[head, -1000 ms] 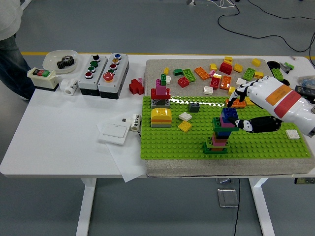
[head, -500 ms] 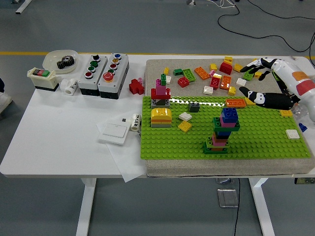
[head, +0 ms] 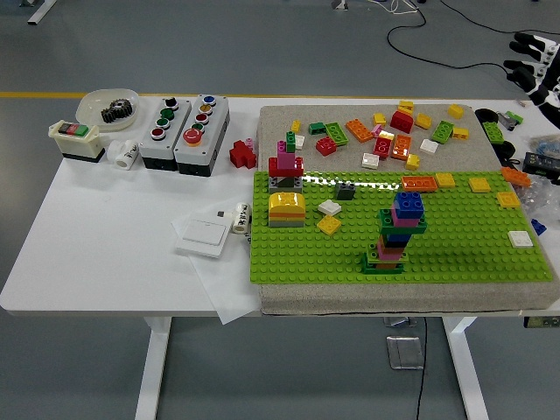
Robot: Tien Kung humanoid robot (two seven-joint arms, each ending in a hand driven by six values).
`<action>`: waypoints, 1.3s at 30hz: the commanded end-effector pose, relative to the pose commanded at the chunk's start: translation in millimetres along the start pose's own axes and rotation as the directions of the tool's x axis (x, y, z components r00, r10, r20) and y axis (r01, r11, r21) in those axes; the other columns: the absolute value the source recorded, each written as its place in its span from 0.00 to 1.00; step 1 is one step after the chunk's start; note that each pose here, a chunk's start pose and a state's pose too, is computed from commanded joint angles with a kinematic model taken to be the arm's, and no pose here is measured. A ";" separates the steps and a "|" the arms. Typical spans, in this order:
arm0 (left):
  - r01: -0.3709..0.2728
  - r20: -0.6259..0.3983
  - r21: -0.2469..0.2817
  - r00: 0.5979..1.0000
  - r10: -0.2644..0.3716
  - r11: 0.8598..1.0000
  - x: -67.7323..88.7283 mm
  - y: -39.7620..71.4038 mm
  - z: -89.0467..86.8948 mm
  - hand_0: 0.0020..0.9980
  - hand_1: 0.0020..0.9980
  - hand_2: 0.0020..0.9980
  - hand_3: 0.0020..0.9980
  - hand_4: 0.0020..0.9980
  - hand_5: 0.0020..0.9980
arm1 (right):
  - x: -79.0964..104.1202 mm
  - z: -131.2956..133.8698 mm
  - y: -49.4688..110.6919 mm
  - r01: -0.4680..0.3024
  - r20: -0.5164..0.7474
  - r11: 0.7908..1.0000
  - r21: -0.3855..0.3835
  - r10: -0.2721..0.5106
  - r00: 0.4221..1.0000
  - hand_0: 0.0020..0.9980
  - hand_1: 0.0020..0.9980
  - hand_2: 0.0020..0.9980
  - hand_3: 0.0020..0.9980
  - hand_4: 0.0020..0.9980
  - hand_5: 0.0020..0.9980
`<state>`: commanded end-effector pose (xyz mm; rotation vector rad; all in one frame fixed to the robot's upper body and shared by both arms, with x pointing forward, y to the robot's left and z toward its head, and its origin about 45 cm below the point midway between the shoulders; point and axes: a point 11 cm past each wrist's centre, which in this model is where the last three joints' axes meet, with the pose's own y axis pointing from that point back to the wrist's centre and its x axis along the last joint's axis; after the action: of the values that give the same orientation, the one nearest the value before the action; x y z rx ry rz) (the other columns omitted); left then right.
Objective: Pick up the brick,pile it on top of brick,press brick,pick up the brick,pile it on top of brick,press brick
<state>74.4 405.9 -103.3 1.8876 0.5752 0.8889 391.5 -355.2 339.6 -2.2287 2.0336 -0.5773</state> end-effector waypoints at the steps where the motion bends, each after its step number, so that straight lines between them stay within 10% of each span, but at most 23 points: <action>1: -0.001 0.000 0.000 1.000 0.001 1.000 0.4 0.1 0.3 0.45 0.55 0.59 0.62 0.66 0.80 | 3.5 2.6 -0.7 -0.012 0.037 1.000 -0.012 0.013 0.999 0.79 0.79 0.86 0.86 0.98 0.75; 13: -0.001 0.000 0.001 1.000 0.001 1.000 0.7 0.3 0.9 0.45 0.55 0.59 0.62 0.66 0.80 | 34.4 37.9 -0.6 -0.090 0.482 0.981 -0.175 0.165 0.861 0.83 0.80 0.86 0.86 1.00 0.89; 22: 0.002 0.004 0.006 1.000 -0.002 1.000 -2.9 0.2 -0.5 0.45 0.55 0.59 0.63 0.66 0.80 | 27.1 51.2 2.2 0.070 0.379 0.973 -0.221 0.020 0.925 0.84 0.81 0.83 0.84 1.00 0.97; 39: 0.019 -0.006 0.023 1.000 -0.019 1.000 -18.1 -0.3 -5.5 0.45 0.55 0.60 0.62 0.66 0.80 | 10.7 67.4 2.9 0.122 0.334 0.961 -0.247 -0.034 0.942 0.86 0.81 0.84 0.85 1.00 1.00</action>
<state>58.8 396.4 -108.1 1.8975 0.6088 0.8793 410.7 -379.3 278.6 -2.3606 1.9497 0.0716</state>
